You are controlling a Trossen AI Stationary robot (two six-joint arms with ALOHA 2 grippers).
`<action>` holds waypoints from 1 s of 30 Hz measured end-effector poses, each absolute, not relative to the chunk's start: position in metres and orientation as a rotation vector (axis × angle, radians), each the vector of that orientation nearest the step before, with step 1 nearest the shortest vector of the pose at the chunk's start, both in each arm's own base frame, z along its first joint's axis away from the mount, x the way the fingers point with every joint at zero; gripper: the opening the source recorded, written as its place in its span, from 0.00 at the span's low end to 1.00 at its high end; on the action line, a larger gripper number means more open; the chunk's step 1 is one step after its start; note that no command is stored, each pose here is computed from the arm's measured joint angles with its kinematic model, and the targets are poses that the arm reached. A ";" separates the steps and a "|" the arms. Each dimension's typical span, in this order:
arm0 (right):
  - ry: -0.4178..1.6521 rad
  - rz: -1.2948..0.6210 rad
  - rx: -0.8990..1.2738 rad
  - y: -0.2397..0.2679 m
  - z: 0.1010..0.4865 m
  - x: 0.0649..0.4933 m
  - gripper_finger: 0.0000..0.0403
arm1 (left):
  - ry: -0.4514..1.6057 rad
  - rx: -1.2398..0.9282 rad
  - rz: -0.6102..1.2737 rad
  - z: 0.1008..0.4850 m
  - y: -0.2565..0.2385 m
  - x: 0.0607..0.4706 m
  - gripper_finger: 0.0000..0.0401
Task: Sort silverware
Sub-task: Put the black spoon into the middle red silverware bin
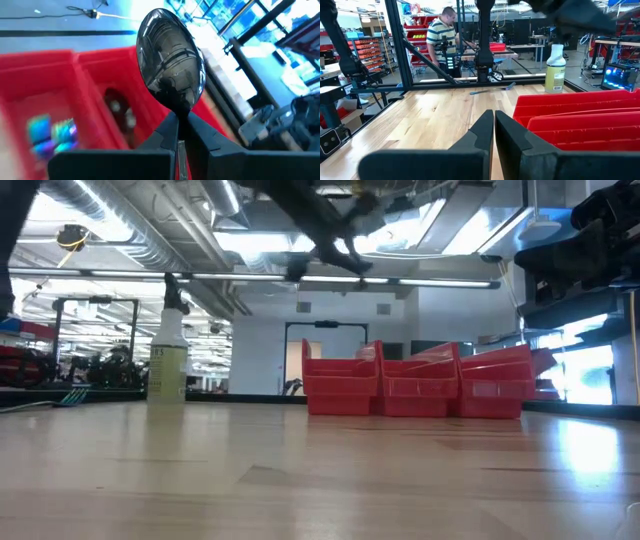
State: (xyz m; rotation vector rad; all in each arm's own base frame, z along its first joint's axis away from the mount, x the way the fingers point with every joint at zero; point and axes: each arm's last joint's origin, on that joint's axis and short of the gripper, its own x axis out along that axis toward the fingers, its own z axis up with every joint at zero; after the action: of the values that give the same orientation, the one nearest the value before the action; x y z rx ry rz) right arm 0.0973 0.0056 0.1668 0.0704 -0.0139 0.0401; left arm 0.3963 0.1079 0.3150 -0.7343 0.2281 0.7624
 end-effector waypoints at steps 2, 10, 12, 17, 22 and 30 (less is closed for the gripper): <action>-0.013 0.040 0.071 0.006 0.167 0.097 0.00 | 0.210 -0.741 0.756 0.316 0.115 0.416 0.00; -0.014 0.039 0.071 0.006 0.167 0.097 0.00 | 0.277 -0.774 0.801 0.291 0.122 0.467 0.00; -0.013 0.040 0.071 0.006 0.167 0.097 0.00 | 0.309 -0.775 0.866 0.282 0.129 0.469 0.00; -0.014 0.040 0.071 0.006 0.167 0.097 0.00 | 0.362 -0.815 0.939 0.258 0.139 0.471 0.00; -0.014 0.040 0.071 0.006 0.167 0.097 0.00 | 0.395 -0.826 0.955 0.250 0.137 0.471 0.00; -0.014 0.040 0.070 0.006 0.167 0.097 0.00 | 0.373 -0.811 0.965 0.252 0.137 0.472 0.09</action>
State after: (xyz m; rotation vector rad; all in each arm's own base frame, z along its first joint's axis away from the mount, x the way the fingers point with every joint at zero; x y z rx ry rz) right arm 0.0973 0.0056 0.1668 0.0703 -0.0137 0.0395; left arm 0.4720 0.1373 0.2517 -0.8113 0.3732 0.9649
